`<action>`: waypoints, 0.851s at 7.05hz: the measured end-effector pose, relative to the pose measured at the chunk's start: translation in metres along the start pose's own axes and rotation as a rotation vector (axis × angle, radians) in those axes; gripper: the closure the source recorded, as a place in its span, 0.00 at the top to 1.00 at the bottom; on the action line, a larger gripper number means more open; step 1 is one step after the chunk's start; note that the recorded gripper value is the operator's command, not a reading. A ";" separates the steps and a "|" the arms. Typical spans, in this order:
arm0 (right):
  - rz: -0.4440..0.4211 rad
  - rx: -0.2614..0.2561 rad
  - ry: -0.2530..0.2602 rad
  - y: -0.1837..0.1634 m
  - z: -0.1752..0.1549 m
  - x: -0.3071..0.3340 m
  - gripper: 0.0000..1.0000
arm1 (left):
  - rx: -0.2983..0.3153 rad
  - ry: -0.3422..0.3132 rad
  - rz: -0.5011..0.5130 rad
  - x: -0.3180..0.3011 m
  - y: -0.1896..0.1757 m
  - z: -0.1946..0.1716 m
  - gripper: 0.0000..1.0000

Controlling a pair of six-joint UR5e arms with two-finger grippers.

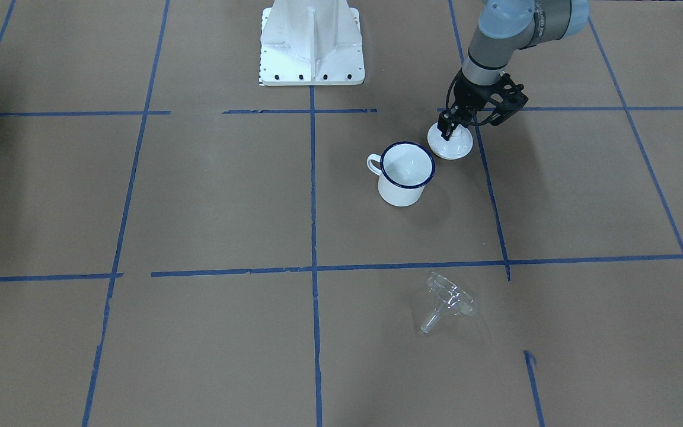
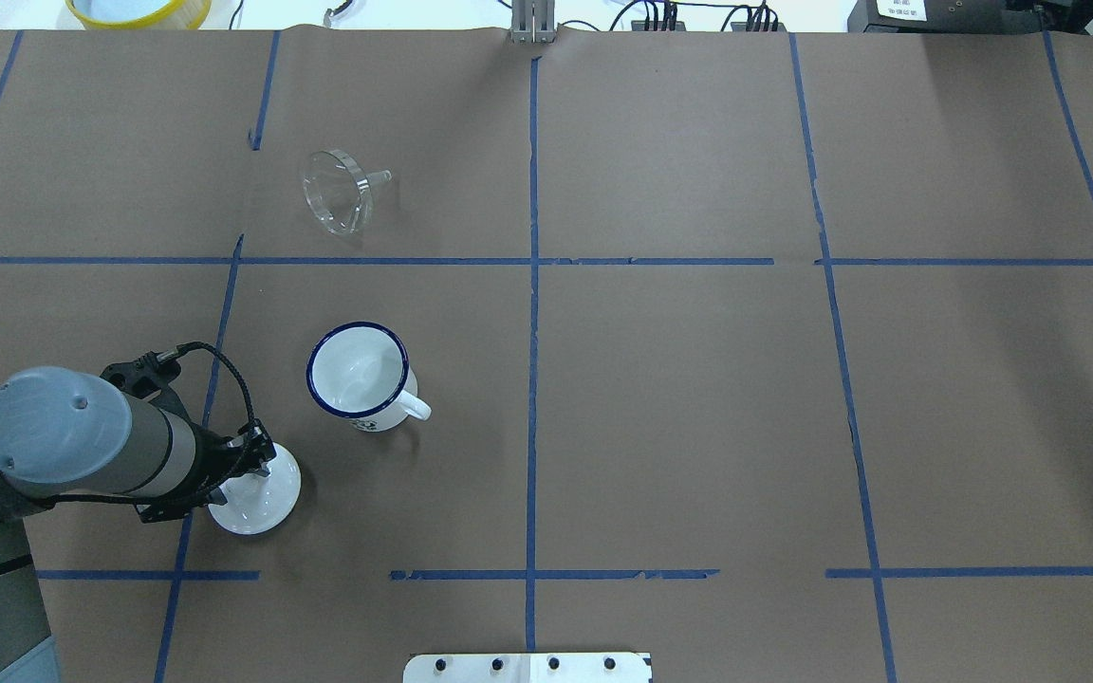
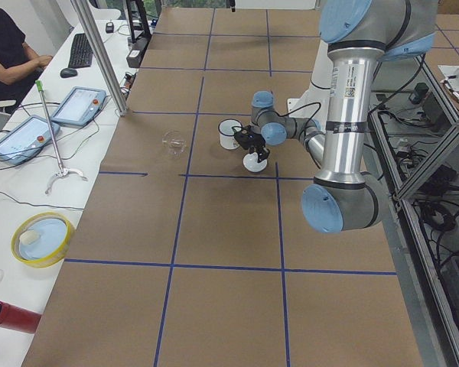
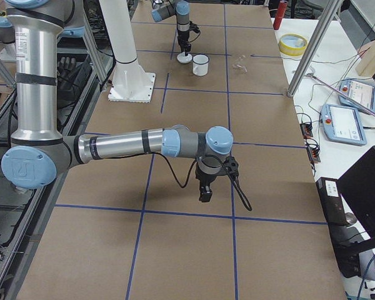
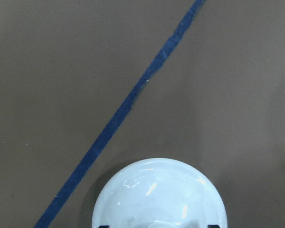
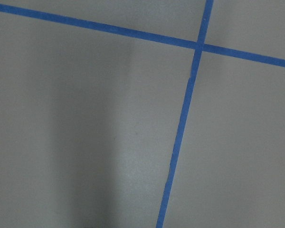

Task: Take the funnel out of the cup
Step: 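Lift the white lid and carry it over the mug with the left gripper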

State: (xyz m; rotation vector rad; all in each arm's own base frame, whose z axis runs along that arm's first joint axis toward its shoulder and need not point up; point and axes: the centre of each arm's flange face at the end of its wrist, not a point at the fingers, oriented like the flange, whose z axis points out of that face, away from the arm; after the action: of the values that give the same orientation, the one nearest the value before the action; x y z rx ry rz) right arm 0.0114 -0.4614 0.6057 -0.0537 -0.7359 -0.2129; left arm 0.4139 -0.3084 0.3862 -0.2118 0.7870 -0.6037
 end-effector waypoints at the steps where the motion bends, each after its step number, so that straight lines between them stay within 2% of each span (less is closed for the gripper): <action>1: 0.000 0.000 0.000 0.000 0.000 0.000 1.00 | -0.001 0.003 0.000 0.000 0.000 -0.001 0.00; 3: -0.001 0.000 0.000 0.000 0.000 0.000 1.00 | -0.005 0.041 0.002 0.005 0.001 -0.026 0.00; 4: 0.000 0.000 0.000 0.000 0.000 0.000 1.00 | 0.002 0.070 -0.004 0.009 0.000 -0.060 0.00; 6: 0.000 0.000 0.000 0.000 0.000 0.000 1.00 | 0.046 0.085 -0.016 0.021 -0.005 -0.139 0.00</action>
State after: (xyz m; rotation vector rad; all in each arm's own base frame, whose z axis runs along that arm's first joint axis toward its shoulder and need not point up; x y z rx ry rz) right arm 0.0114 -0.4614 0.6057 -0.0535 -0.7359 -0.2132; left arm 0.3230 -0.3193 0.2791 -0.1512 0.8532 -0.6491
